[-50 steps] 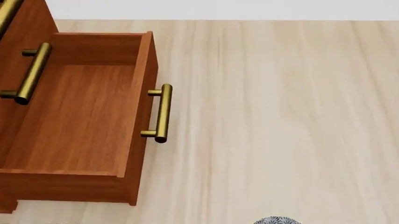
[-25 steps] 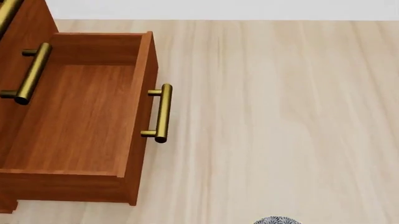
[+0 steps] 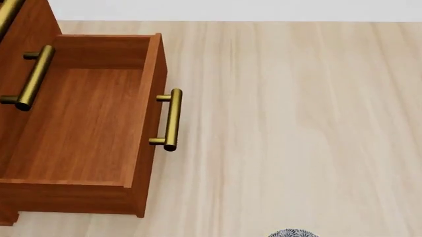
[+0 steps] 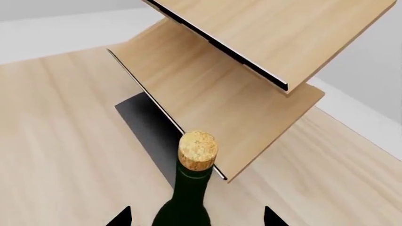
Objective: Put the wine bottle in the bottom drawer of the cabinet.
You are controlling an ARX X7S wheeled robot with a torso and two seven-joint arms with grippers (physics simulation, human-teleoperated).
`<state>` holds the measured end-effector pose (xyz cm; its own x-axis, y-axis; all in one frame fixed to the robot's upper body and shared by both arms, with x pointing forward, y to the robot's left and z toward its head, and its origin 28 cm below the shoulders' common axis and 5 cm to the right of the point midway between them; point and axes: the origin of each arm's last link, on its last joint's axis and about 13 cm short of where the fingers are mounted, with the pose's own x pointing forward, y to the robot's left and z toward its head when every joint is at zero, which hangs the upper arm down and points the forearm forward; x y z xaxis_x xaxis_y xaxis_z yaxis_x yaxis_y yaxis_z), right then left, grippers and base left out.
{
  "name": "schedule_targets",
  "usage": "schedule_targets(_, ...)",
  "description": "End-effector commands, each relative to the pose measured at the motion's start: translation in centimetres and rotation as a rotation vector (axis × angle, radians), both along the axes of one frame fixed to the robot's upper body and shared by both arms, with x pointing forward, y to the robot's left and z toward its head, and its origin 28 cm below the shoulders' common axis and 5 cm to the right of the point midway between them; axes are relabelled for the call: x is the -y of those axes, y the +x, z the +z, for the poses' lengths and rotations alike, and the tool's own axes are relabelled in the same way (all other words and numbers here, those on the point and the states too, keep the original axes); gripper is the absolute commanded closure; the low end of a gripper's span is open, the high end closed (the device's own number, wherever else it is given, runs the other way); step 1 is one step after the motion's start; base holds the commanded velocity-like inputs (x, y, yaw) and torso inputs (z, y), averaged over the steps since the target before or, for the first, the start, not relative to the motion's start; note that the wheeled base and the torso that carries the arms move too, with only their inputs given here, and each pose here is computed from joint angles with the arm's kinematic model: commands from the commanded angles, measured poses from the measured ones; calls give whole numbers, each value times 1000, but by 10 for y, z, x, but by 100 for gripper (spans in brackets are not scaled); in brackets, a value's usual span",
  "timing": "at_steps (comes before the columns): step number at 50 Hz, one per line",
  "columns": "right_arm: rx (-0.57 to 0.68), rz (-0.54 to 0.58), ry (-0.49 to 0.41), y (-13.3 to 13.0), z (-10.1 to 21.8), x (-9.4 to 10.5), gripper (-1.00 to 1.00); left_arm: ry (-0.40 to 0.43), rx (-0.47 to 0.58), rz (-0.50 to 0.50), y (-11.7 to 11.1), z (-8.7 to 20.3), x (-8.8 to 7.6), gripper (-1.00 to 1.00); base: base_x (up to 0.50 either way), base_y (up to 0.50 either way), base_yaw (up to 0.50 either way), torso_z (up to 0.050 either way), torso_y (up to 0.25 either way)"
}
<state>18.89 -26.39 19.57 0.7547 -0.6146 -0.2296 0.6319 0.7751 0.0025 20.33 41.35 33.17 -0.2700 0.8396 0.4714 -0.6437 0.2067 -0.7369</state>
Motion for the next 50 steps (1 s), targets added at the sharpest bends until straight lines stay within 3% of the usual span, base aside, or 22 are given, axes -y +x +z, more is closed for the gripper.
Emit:
schedule_targets(1, -10, -5, 2, 5, -1, 3, -100, -1, -2, 0, 0, 0, 0, -100, 0, 0, 0, 0, 0)
schedule_targets(50, -47, -19, 19, 23, -9, 9, -100, -5, 3, -5, 1, 0, -1, -100, 0, 0, 0, 0, 0)
